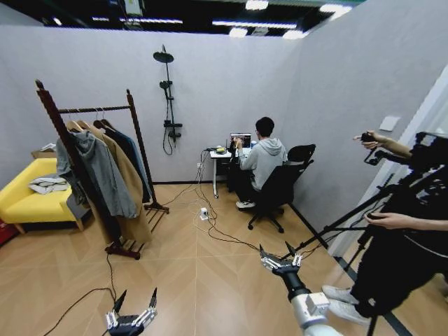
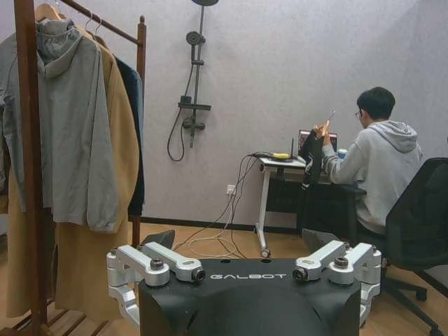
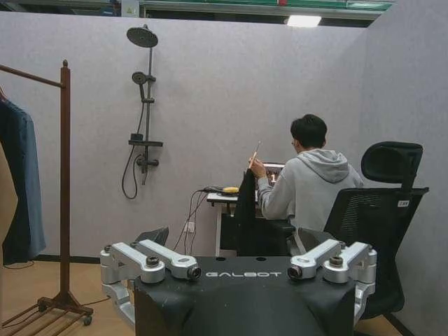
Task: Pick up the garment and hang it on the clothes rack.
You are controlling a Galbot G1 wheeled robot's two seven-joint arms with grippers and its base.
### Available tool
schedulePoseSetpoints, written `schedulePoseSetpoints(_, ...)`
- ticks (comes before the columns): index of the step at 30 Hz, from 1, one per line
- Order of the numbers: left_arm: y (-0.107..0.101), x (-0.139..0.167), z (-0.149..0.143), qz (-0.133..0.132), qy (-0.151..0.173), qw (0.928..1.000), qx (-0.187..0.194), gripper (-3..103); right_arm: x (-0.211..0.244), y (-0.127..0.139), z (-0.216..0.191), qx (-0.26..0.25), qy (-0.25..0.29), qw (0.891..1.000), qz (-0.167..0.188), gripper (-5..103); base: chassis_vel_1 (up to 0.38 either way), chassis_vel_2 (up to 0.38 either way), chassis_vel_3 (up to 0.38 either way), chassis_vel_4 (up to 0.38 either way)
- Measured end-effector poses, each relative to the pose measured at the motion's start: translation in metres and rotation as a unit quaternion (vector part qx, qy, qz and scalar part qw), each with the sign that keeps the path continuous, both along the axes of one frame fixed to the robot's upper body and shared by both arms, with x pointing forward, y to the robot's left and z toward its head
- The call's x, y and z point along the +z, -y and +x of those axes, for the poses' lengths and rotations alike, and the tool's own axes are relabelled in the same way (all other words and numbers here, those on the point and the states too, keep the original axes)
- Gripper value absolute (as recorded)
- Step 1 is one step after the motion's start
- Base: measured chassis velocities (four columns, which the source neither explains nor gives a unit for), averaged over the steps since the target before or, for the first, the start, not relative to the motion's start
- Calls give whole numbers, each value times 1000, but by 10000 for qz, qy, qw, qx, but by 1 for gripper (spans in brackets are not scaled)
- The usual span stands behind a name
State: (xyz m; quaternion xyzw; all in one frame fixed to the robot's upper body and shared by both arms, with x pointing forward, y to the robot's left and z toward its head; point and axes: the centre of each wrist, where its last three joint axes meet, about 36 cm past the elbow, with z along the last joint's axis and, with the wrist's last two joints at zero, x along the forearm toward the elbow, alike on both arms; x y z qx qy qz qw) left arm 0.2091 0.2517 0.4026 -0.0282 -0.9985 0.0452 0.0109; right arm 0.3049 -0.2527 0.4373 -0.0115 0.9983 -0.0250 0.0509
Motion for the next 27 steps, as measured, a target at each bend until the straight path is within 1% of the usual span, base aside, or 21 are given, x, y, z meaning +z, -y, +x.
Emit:
schedulePoseSetpoints(13, 0, 0, 0, 0, 0, 10000, 0, 100, 1, 1, 1, -19, 48, 10000, -14, 100, 0, 0, 0, 0)
schedulePoseSetpoints(18, 0, 0, 0, 0, 0, 10000, 0, 100, 0, 5, 1, -106, 25, 9999, -16, 100, -26, 26, 22, -32)
schedulePoseSetpoints(22, 0, 0, 0, 0, -1, 10000, 0, 100, -1, 9, 1, -135, 17, 9999, -36, 100, -86, 91, 83, -111)
schedulePoseSetpoints(27, 0, 0, 0, 0, 0, 10000, 0, 100, -4, 10, 1, -77, 70, 9999, 13, 100, -178, 164, 175, -154)
